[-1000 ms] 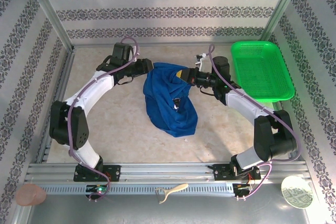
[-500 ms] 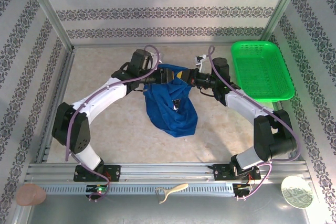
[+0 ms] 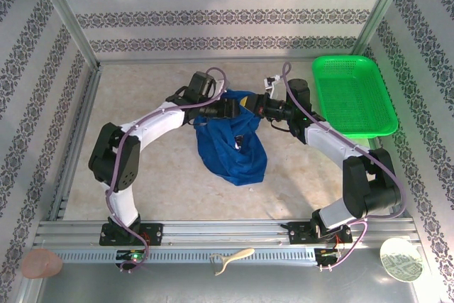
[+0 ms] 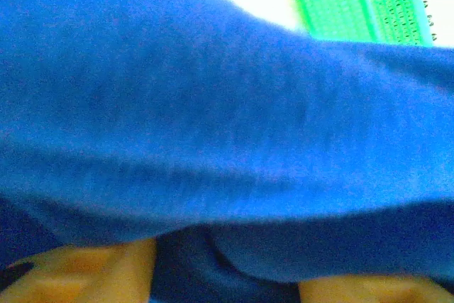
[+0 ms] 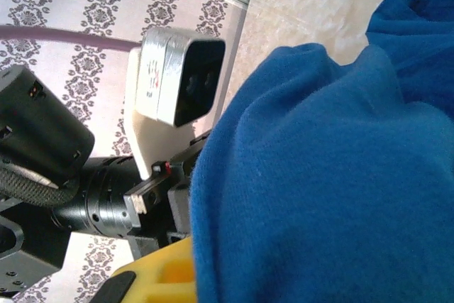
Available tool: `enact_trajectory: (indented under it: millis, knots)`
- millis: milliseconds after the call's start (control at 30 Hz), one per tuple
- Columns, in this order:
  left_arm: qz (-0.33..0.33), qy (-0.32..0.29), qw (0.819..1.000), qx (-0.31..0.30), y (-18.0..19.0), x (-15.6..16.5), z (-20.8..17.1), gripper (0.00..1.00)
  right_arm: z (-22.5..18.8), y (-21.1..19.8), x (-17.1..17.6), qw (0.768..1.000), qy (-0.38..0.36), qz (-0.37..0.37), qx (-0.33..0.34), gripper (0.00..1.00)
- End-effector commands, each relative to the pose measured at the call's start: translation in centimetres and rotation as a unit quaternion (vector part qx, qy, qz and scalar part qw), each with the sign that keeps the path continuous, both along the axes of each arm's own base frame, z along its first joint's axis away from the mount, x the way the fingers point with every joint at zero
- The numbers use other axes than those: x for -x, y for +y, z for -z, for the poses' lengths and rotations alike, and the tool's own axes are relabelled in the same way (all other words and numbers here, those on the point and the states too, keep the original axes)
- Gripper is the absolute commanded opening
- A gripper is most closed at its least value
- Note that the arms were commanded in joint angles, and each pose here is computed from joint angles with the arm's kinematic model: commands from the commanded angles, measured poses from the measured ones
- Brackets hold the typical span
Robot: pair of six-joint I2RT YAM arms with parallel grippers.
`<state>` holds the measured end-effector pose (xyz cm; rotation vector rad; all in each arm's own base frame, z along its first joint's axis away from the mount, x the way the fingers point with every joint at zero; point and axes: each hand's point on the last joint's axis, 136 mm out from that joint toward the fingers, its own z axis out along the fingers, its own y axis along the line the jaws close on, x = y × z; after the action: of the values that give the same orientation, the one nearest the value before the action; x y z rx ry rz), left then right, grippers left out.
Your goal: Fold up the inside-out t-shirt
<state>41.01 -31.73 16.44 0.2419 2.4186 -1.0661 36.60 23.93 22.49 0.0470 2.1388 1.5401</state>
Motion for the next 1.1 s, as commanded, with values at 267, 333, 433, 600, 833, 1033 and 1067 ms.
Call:
enact_trajectory:
  millis: [267,333,433,600,833,1033,1067]
  knots:
    - [0.022,-0.043,0.994,0.102,-0.7,-2.4,-8.5,0.0,1.4,-4.5,-1.6,0.995,0.013,0.096,0.012,0.41]
    - [0.011,-0.034,0.992,0.124,0.6,-2.1,-11.0,0.0,2.2,-6.3,-2.4,0.99,0.024,0.141,0.022,0.57]
    - [0.006,-0.02,0.984,0.178,1.6,-1.8,-15.1,0.0,1.7,-7.7,-3.1,0.985,0.027,0.167,0.02,0.56]
    - [0.02,-0.011,0.963,0.268,1.3,-0.8,-21.0,0.0,-2.0,-7.7,-2.2,0.986,-0.005,0.163,0.034,0.49]
    - [0.037,-0.031,0.964,0.262,1.4,-0.2,-22.0,0.0,-9.0,-6.4,0.6,0.978,-0.098,0.153,0.104,0.58]
    - [0.044,-0.034,0.961,0.269,1.3,0.1,-22.3,0.0,-12.3,-3.3,-0.1,0.974,-0.143,0.111,0.138,0.63]
    - [0.046,-0.034,0.961,0.27,1.2,0.2,-22.4,0.0,-12.5,-2.6,-0.2,0.974,-0.147,0.101,0.14,0.63]
